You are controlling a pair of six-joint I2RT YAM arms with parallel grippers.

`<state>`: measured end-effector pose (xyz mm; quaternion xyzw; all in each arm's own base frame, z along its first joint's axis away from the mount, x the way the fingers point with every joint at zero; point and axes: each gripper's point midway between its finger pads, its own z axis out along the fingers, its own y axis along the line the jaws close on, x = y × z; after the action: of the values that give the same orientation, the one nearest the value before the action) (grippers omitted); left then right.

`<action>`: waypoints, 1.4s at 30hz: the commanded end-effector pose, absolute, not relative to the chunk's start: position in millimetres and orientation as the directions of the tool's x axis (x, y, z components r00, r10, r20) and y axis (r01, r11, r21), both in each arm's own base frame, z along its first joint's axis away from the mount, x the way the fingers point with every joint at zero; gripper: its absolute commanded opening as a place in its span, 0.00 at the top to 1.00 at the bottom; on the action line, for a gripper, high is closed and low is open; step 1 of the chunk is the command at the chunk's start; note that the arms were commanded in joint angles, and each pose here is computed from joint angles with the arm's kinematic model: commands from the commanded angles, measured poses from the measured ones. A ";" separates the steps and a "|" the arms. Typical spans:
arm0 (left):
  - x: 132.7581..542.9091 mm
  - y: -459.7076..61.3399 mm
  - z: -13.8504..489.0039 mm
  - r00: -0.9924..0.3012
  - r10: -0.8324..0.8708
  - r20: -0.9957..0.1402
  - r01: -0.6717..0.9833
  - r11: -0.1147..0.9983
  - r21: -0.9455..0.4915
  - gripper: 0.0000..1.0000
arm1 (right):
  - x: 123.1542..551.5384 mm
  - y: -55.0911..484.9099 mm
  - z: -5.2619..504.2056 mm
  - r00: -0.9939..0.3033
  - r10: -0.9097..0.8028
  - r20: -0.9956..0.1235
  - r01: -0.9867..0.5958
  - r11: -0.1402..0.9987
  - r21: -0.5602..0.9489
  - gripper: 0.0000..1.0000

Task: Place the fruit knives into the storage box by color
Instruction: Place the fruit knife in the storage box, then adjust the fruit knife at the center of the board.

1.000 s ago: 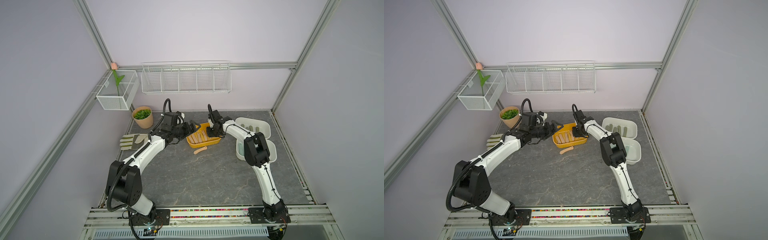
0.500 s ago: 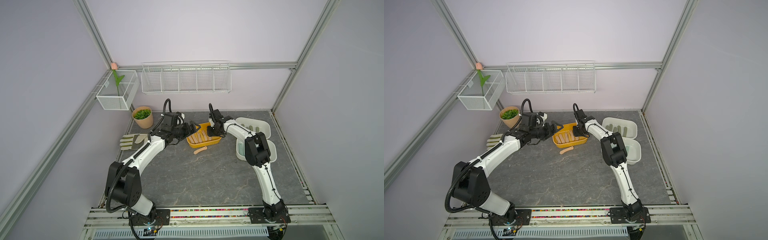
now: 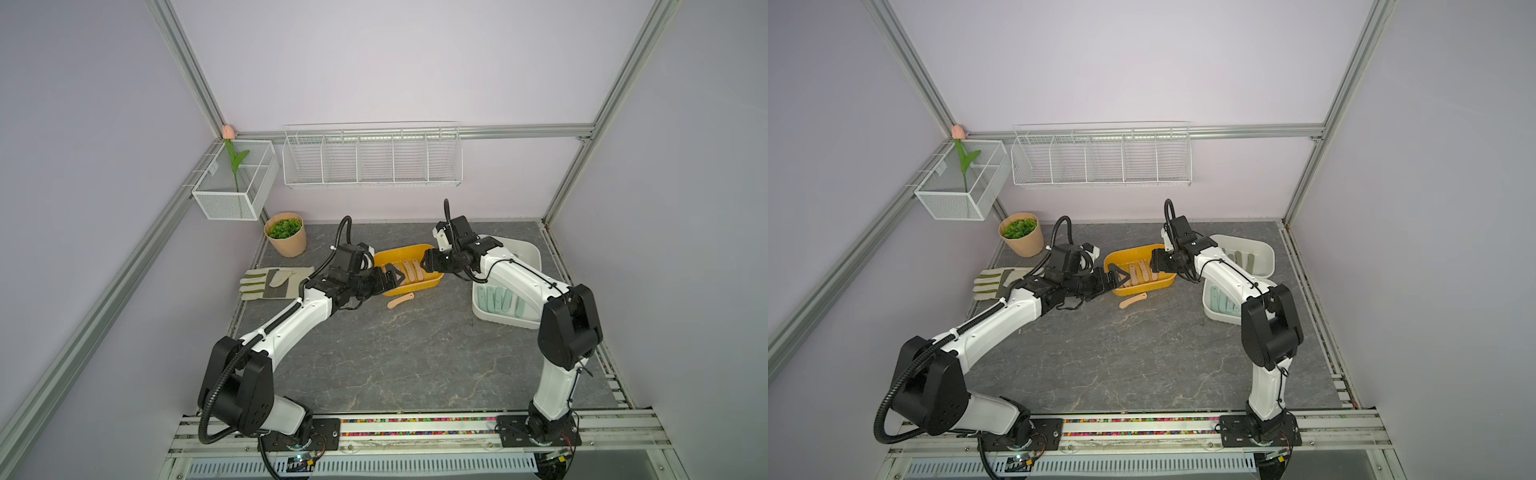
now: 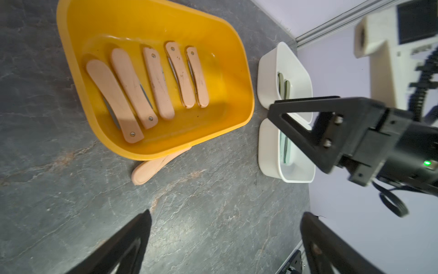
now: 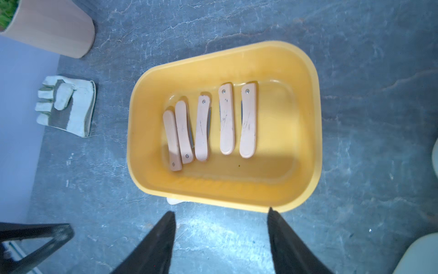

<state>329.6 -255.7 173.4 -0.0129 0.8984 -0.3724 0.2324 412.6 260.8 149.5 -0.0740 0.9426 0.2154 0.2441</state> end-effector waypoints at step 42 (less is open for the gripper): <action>338.7 -310.4 47.6 -0.910 0.052 -0.411 0.266 0.833 -0.484 0.01 | 322.8 200.6 80.9 -0.928 0.017 -0.373 -0.099 0.952 0.288 0.08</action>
<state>343.6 -296.7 48.5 0.0631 0.9407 -0.2669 0.1995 330.7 203.8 79.4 -0.0292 0.9687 0.1528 0.1936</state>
